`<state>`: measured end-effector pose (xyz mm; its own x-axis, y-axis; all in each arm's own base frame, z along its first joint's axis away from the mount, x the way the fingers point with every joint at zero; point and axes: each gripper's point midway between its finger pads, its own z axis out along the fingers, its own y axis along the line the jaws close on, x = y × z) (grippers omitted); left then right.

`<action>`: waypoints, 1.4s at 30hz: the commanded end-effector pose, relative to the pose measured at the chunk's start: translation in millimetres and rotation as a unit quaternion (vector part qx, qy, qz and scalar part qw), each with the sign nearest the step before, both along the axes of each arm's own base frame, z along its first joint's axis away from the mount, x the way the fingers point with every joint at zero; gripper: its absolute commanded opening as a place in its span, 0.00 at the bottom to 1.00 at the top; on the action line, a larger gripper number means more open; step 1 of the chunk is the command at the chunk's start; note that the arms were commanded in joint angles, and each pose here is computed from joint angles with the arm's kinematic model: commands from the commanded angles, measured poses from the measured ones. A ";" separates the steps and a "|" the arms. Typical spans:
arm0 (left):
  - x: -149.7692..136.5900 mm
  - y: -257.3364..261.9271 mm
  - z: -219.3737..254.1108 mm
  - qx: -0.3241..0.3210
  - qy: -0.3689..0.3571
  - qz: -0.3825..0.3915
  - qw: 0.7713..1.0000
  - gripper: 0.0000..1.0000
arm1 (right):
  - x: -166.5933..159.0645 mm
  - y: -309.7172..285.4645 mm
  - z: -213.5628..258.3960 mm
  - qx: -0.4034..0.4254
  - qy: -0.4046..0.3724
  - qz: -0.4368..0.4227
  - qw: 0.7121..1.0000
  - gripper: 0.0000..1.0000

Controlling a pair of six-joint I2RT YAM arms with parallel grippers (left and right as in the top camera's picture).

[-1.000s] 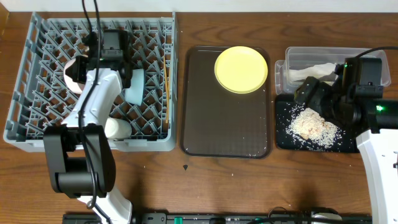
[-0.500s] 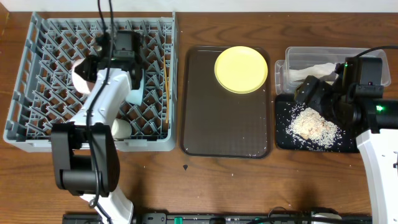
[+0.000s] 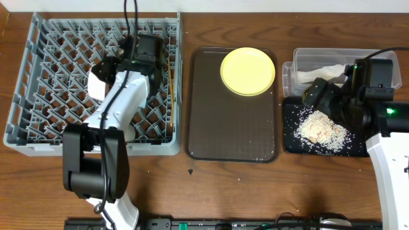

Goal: Sort waste into correct bins and load items into the dishwasher

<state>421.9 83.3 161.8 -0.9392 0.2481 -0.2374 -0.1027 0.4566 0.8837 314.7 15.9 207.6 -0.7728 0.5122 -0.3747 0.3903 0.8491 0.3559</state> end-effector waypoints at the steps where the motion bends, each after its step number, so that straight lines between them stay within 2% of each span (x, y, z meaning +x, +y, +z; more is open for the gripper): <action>1: 1.0 -39.0 21.0 -0.045 -0.035 -0.055 0.997 0.50 | -0.4 -0.4 2.9 0.002 -0.001 -0.001 1.000 0.99; 4: 0.8 -85.2 33.0 -0.113 -0.055 -0.122 0.985 0.54 | -2.0 -0.3 2.0 0.002 0.003 -0.001 1.000 0.99; 8: -8.6 -160.3 38.4 -0.237 -0.075 -0.206 0.946 0.54 | -3.7 -0.2 1.0 0.002 0.007 -0.001 1.000 0.99; 10: -16.3 -204.7 31.6 -0.324 -0.069 -0.242 0.912 0.54 | -4.5 -0.2 0.6 0.002 0.009 -0.001 1.000 0.99; 11: -22.2 -231.9 25.8 -0.381 -0.059 -0.258 0.886 0.54 | -4.6 -0.2 0.5 0.002 0.009 -0.001 1.000 0.99; 12: -27.9 -257.0 20.4 -0.434 -0.046 -0.271 0.858 0.54 | -5.0 -0.2 0.2 0.002 0.010 -0.001 1.000 0.99; 13: -35.2 -298.8 11.5 -0.521 -0.027 -0.280 0.806 0.54 | -5.2 -0.2 0.2 0.002 0.010 -0.001 1.000 0.99; 14: -35.8 -316.2 7.6 -0.557 -0.023 -0.278 0.783 0.54 | -5.9 -0.2 -0.2 0.002 0.012 -0.001 1.000 0.99; 17: -27.9 -345.5 -8.2 -0.610 -0.025 -0.261 0.748 0.54 | -7.0 -0.1 -0.8 0.002 0.014 -0.001 1.000 0.99; 20: -20.0 -361.2 -34.0 -0.640 -0.018 -0.234 0.731 0.54 | -8.4 -0.2 -1.6 0.002 0.018 0.000 1.000 0.99; 22: -18.6 -363.2 -56.5 -0.647 -0.008 -0.206 0.734 0.54 | -5.6 0.2 -0.5 0.000 0.011 0.005 1.000 0.99; 25: -19.0 -362.5 -62.5 -0.644 -0.003 -0.202 0.738 0.54 | 4.7 14.9 4.3 0.002 -0.016 0.058 0.998 0.94; 26: -18.6 -362.0 -59.7 -0.644 -0.006 -0.203 0.737 0.54 | 9.2 24.2 5.8 0.007 -0.027 0.086 0.996 0.87; 29: -21.3 -357.3 -46.4 -0.642 -0.010 -0.210 0.738 0.53 | 20.2 50.8 0.4 0.020 -0.033 0.129 0.991 0.50; 30: -23.5 -354.4 -41.1 -0.640 -0.011 -0.209 0.739 0.53 | 23.1 58.2 -4.6 0.026 -0.026 0.128 0.991 0.46; 32: -30.0 -347.3 -26.3 -0.637 -0.011 -0.216 0.740 0.54 | 26.7 70.7 -20.8 0.041 0.006 0.100 0.994 0.51; 33: -36.4 -340.9 -11.4 -0.637 -0.015 -0.217 0.740 0.54 | 27.4 78.7 -40.6 0.047 0.046 0.058 0.996 0.58; 35: -44.4 -333.3 8.3 -0.639 -0.023 -0.220 0.737 0.55 | 34.0 91.3 -62.5 0.050 0.073 0.028 0.996 0.61; 40: -68.9 -318.1 60.3 -0.646 -0.050 -0.239 0.724 0.69 | 64.5 127.8 -108.9 0.066 0.084 0.016 0.994 0.52; 41: -78.6 -311.9 75.9 -0.647 -0.058 -0.244 0.720 0.71 | 73.8 131.9 -126.6 0.068 0.089 -0.008 0.994 0.42; 42: -83.6 -308.8 82.7 -0.648 -0.061 -0.247 0.718 0.72 | 78.0 132.3 -137.4 0.070 0.095 -0.028 0.993 0.42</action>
